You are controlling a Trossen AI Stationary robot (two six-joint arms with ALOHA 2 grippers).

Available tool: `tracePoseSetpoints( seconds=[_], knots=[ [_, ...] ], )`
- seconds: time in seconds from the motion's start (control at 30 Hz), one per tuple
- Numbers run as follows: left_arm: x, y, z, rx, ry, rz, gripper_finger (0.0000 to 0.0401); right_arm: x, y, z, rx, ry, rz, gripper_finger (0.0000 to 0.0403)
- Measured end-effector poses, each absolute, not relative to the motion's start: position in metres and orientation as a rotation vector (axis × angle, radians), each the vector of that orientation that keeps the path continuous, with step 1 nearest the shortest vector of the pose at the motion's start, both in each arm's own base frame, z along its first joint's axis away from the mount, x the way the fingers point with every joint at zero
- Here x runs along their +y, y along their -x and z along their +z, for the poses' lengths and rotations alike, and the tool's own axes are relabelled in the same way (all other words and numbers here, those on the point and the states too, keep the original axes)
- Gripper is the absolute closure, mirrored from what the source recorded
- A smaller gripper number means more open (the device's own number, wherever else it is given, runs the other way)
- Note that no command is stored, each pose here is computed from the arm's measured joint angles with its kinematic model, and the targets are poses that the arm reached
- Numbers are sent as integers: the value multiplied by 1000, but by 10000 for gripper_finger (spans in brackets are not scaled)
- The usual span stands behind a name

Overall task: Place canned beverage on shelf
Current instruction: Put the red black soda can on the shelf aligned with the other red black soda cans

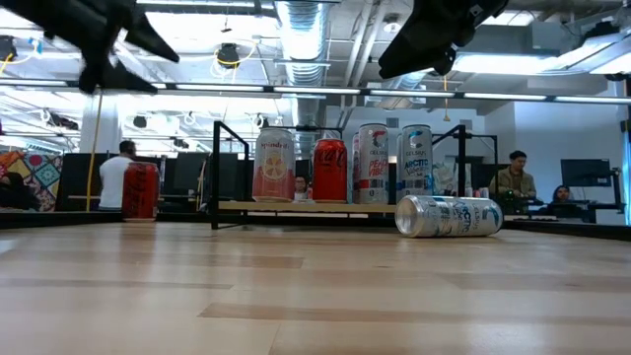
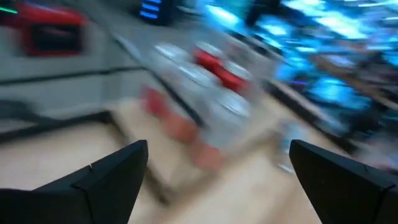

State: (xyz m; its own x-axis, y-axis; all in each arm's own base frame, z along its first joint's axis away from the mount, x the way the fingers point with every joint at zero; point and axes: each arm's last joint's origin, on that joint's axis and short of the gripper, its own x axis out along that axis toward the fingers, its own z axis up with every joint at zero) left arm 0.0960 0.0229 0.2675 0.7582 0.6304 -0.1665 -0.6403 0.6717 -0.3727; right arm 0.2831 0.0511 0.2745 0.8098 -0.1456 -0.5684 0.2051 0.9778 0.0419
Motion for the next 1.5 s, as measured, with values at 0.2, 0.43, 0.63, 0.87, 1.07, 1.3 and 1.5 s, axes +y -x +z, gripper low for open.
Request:
tracePoseSetpoints(
  seconds=[0.2, 0.43, 0.63, 0.87, 1.07, 1.3, 1.5],
  knots=[
    [46, -103, 327, 276, 303, 1080, 24, 51, -283, 275, 598, -101, -187, 265],
    [121, -144, 345, 707, 246, 1252, 24, 56, -282, 275, 598, -99, -172, 265],
    [200, -136, 346, 927, 479, 1278, 24, 71, -279, 275, 598, -90, -123, 265],
    [258, -133, 335, 1063, 624, 1329, 24, 84, -275, 275, 587, -59, -123, 265],
    [293, -145, 308, 1237, 565, 1410, 24, 90, -273, 275, 586, -52, -106, 265],
    [330, -129, 275, 1562, 626, 1403, 24, 97, -270, 275, 587, -53, -84, 265],
    [342, -118, 277, 1629, 730, 1206, 24, 98, -268, 272, 618, -27, -101, 265]
  ],
)
